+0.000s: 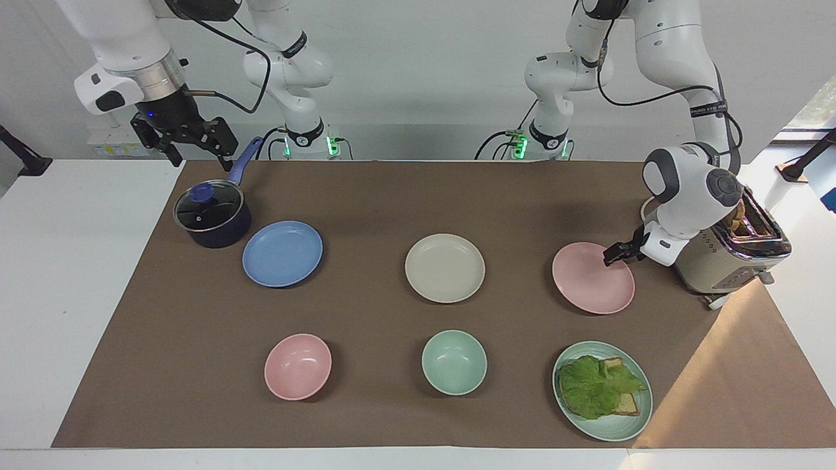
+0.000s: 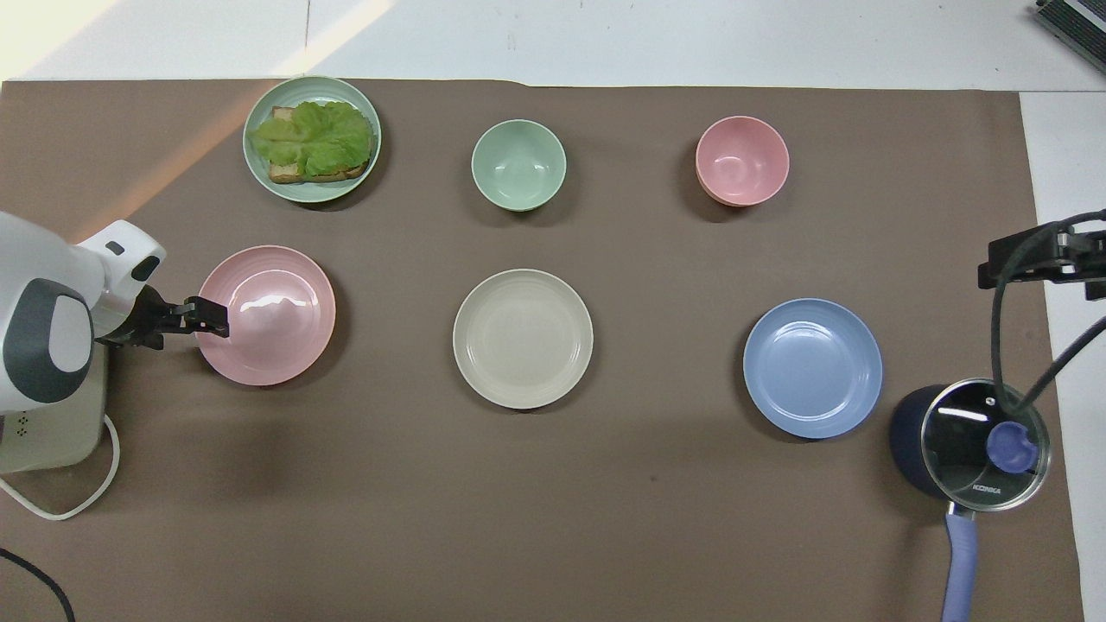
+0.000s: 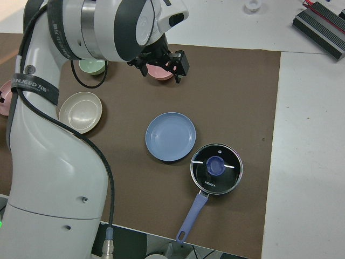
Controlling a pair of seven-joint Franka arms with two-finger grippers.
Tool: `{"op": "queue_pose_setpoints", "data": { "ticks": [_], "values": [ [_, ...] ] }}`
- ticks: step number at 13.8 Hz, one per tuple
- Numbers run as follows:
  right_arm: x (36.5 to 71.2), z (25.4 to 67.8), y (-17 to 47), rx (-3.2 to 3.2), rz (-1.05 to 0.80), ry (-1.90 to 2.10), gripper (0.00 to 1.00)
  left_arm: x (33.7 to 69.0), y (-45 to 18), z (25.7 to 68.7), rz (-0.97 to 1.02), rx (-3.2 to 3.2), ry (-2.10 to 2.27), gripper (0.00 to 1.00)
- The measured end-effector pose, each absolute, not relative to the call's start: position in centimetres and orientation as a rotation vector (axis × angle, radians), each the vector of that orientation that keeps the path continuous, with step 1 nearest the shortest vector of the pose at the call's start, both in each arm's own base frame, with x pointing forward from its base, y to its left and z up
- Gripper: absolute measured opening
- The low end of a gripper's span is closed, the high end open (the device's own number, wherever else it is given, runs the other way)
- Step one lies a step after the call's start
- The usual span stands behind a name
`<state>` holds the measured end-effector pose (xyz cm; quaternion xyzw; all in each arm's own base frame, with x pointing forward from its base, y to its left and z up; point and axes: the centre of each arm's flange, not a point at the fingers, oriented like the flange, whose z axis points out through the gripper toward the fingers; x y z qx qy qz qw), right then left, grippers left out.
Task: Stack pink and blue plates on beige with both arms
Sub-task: 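Reach the left gripper to the pink plate rim and grasp it, then lift the pink plate with the left gripper onto the beige plate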
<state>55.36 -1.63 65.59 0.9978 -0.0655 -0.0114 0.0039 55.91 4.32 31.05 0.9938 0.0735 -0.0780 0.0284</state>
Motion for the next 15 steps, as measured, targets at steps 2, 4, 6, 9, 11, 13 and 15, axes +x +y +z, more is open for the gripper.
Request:
{"op": "queue_pose_setpoints", "data": {
  "ticks": [2, 4, 6, 9, 11, 13, 15],
  "values": [
    [55.4, 65.6, -1.6, 3.127, -0.036, -0.205, 1.00, 56.0, 4.3, 31.0, -0.238, 3.067, 0.229, 0.89],
    [55.4, 65.6, -1.6, 3.127, -0.036, -0.204, 1.00, 56.0, 4.3, 31.0, -0.237, 3.067, 0.231, 0.63],
    [55.4, 65.6, -1.5, 3.127, -0.035, -0.200, 1.00, 56.0, 4.3, 31.0, -0.237, 3.067, 0.231, 0.38],
    [55.4, 65.6, -1.3, 3.128, -0.035, -0.197, 1.00, 56.1, 4.3, 31.2, -0.235, 3.065, 0.231, 0.11],
    [55.4, 65.6, -1.3, 3.128, -0.035, -0.197, 1.00, 56.2, 4.2, 31.8, -0.256, 3.062, 0.228, 0.10],
    [55.4, 65.6, -1.3, 3.128, -0.035, -0.197, 1.00, 56.7, 4.0, 33.5, -0.312, 3.052, 0.220, 0.07],
    [55.3, 65.6, -1.4, 3.127, -0.035, -0.199, 1.00, 57.4, 3.9, 36.5, -0.382, 3.038, 0.208, 0.05]
  ]
}}
